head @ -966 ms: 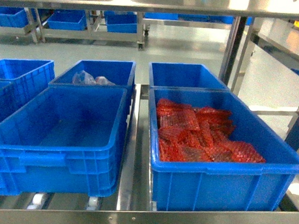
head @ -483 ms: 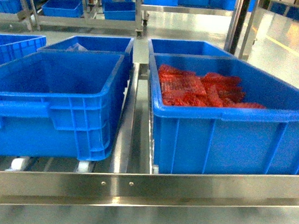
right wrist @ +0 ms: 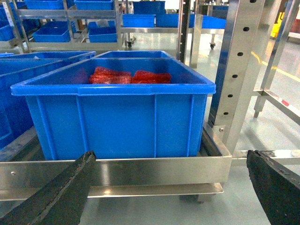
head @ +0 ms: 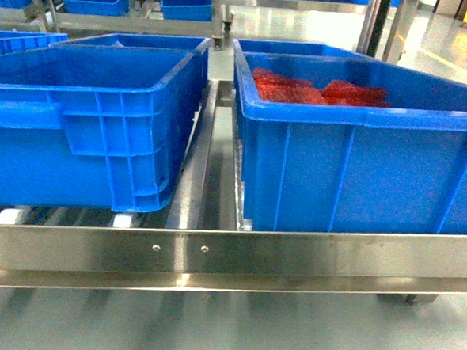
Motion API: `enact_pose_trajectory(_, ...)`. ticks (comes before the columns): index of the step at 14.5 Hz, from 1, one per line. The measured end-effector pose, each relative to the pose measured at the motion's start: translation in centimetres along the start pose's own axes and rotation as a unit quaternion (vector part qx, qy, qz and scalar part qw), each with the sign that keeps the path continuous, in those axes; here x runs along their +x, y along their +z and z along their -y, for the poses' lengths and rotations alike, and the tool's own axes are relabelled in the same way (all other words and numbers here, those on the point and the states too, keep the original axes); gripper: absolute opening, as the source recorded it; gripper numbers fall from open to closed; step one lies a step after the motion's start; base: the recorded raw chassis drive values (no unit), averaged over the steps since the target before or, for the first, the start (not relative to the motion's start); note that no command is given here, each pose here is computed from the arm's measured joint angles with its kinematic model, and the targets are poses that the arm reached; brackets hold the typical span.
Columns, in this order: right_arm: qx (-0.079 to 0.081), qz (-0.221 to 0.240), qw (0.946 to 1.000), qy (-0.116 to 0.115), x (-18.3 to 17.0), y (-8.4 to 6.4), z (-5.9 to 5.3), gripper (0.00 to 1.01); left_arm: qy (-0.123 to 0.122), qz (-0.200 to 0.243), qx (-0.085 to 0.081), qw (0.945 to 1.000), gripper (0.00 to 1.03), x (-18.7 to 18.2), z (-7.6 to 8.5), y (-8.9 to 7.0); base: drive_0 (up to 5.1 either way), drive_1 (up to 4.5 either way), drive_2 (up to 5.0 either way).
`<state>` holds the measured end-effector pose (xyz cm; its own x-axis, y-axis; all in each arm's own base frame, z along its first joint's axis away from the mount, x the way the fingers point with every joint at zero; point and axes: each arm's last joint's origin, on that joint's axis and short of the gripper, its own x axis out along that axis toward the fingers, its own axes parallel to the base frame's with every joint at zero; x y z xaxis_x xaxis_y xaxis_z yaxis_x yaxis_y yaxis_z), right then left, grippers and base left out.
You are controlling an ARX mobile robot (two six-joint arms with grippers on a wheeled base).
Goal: Pick blue part to blue bin on bottom shelf
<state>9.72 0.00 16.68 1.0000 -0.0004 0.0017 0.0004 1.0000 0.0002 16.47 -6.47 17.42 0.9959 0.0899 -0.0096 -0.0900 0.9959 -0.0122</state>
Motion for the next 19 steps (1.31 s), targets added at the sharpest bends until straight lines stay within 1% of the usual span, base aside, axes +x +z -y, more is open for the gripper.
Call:
enact_pose_trajectory(18,0.000,0.000,1.0000,0.000,0.00,0.00,0.00,0.98,0.000,0.000,0.000,1.0000,0.44,0.00,0.00,0.00,0.0,0.00,0.0)
enact_pose_trajectory(19,0.000,0.000,1.0000,0.000,0.00,0.00,0.00,0.98,0.000,0.000,0.000,1.0000,0.44,0.00,0.00,-0.01,0.0,3.58,-3.6)
